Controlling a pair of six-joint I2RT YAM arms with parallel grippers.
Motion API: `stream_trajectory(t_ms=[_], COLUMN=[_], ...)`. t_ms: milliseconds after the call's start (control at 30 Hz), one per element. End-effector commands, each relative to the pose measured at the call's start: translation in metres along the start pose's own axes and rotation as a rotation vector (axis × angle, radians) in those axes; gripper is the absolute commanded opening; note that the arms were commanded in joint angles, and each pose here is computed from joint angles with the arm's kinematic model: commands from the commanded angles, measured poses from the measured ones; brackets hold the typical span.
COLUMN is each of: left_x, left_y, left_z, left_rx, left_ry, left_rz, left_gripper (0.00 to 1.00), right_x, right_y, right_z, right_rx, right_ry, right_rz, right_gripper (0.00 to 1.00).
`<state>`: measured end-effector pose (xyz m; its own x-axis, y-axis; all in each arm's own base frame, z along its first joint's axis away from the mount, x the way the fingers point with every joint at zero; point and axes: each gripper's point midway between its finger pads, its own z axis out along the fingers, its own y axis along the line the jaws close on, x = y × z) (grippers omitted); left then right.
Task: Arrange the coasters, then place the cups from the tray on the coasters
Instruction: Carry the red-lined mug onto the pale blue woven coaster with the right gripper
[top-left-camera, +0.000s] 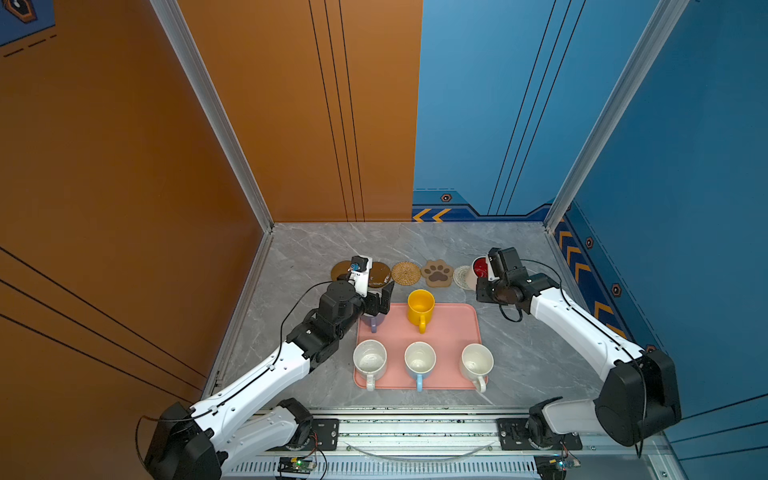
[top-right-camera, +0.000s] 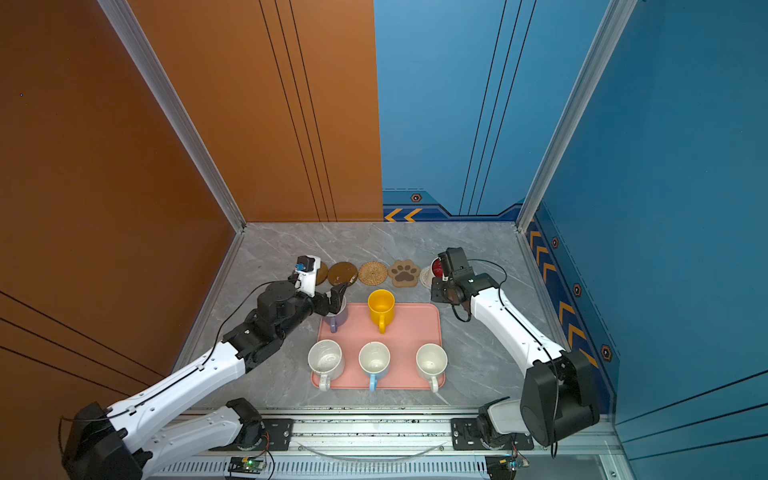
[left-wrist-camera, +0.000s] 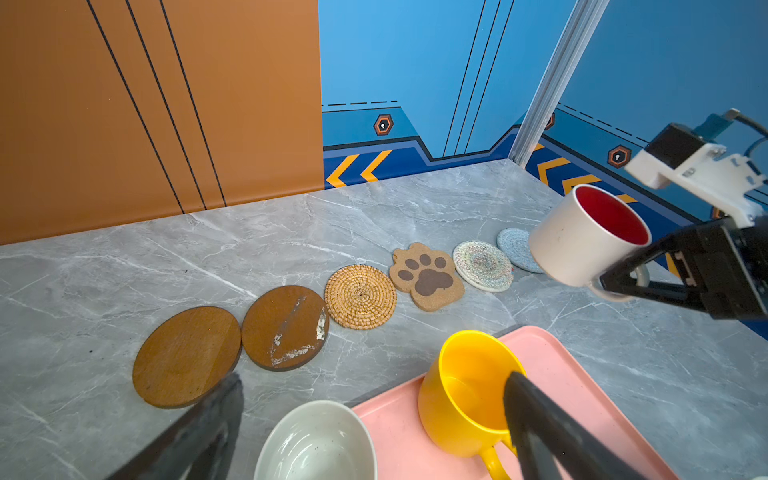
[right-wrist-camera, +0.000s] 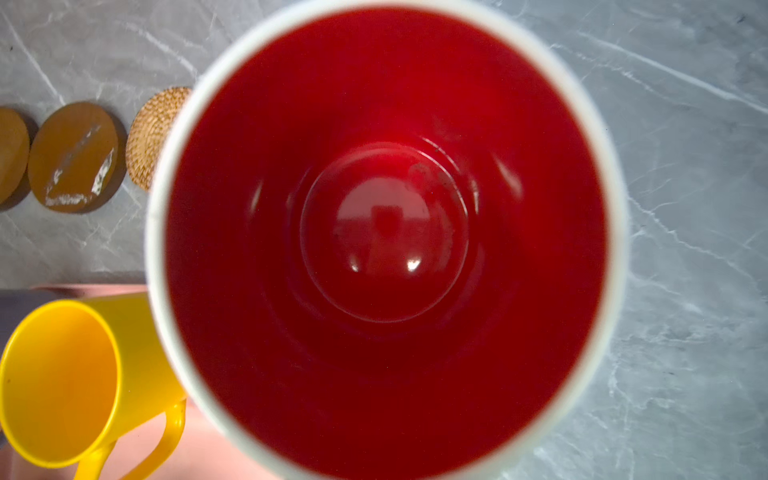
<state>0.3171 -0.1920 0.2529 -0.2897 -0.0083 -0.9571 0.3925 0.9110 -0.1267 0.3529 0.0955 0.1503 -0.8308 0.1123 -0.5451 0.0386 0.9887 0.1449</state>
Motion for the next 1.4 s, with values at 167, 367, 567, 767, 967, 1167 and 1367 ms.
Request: stream_trajectory(t_ms=[167, 367, 567, 767, 967, 1167, 1367], left_x=[0.001, 0.000, -0.001, -0.002, -0.002, -0.001, -0.003], left_y=[0.006, 0.009, 0.011, 0.012, 0.013, 0.014, 0.014], left_z=[-0.003, -0.005, -0.005, -0.006, -0.007, -0.007, -0.008], left_rx=[-0.011, -0.026, -0.034, -0.036, -0.039, -0.040, -0.040], left_ry=[-0.013, -0.016, -0.020, -0.025, -0.026, -0.025, -0.033], left_rz=[-0.013, -0.011, -0.014, -0.015, -0.015, -0.017, -0.018], left_gripper=[0.98, 0.98, 0.98, 0.98, 0.98, 0.99, 0.99], right_x=[-0.040, -0.052, -0.064, -0.066, -0.068, -0.067, -0.067], right_y=[-0.030, -0.051, -0.064, -0.072, -0.077, -0.082, -0.089], right_z=[0.018, 0.038, 0.052, 0.062, 0.072, 0.080, 0.082], right_rx=[0.042, 0.087, 0.090, 0.076, 0.084, 0.108, 0.121], right_ry=[-0.006, 0.018, 0.023, 0.036, 0.033, 0.046, 0.051], right_rz=[0.034, 0.033, -0.001, -0.018, -0.028, -0.042, -0.033], right_gripper=[0.00, 0.00, 0.00, 0.00, 0.00, 0.00, 0.00])
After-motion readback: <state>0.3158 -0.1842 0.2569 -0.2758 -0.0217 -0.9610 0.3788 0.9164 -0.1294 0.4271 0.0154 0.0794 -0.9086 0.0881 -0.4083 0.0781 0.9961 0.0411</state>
